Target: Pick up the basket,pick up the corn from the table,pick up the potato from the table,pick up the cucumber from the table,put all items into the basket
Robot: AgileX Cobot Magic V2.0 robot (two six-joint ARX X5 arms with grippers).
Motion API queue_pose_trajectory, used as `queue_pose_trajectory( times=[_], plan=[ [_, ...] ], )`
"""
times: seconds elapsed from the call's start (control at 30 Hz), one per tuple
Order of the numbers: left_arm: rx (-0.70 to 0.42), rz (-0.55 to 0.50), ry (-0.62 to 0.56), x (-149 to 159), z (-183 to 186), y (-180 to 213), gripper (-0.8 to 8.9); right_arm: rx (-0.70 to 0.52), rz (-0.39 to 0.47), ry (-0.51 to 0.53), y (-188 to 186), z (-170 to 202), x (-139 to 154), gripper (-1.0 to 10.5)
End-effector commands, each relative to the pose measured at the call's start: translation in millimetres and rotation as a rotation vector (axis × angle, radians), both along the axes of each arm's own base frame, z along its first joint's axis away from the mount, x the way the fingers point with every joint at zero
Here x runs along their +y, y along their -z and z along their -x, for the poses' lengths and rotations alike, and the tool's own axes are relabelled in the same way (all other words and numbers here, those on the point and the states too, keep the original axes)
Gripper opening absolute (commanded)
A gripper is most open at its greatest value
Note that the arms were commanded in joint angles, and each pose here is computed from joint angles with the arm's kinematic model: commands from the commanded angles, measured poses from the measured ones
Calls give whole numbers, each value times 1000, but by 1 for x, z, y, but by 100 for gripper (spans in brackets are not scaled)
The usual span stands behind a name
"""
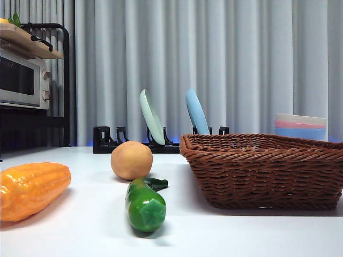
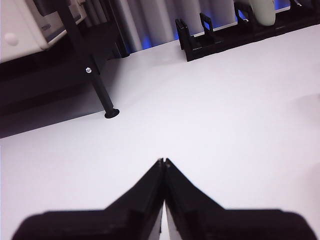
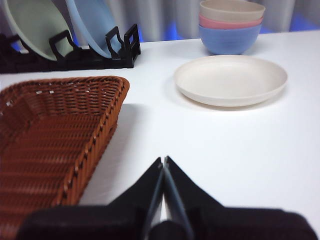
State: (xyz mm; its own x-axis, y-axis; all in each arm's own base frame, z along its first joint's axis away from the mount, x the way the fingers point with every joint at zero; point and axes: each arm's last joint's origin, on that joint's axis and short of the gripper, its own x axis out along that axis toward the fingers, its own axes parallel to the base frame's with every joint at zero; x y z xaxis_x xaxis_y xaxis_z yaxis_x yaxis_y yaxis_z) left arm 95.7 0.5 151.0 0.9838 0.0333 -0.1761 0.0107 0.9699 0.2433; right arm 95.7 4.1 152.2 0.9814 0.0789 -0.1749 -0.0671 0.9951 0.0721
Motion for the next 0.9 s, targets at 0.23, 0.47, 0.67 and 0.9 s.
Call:
queue_pose_trajectory(
  times=[0.23, 0.47, 0.67, 0.9],
  plan=[
    [20, 425, 202, -8, 0, 1, -4, 58, -553, 98, 5, -1, 0, 1],
    [-54, 588, 186, -7, 3, -24, -6, 2, -488, 74, -21, 2, 0, -10],
    [-66, 579, 150, -6, 7, -73, -6, 8, -374, 46, -72, -4, 1, -10],
    [-8, 569, 167, -7, -9, -130, -6, 151, -264, -92, -130, -36, 5, -10]
  ],
)
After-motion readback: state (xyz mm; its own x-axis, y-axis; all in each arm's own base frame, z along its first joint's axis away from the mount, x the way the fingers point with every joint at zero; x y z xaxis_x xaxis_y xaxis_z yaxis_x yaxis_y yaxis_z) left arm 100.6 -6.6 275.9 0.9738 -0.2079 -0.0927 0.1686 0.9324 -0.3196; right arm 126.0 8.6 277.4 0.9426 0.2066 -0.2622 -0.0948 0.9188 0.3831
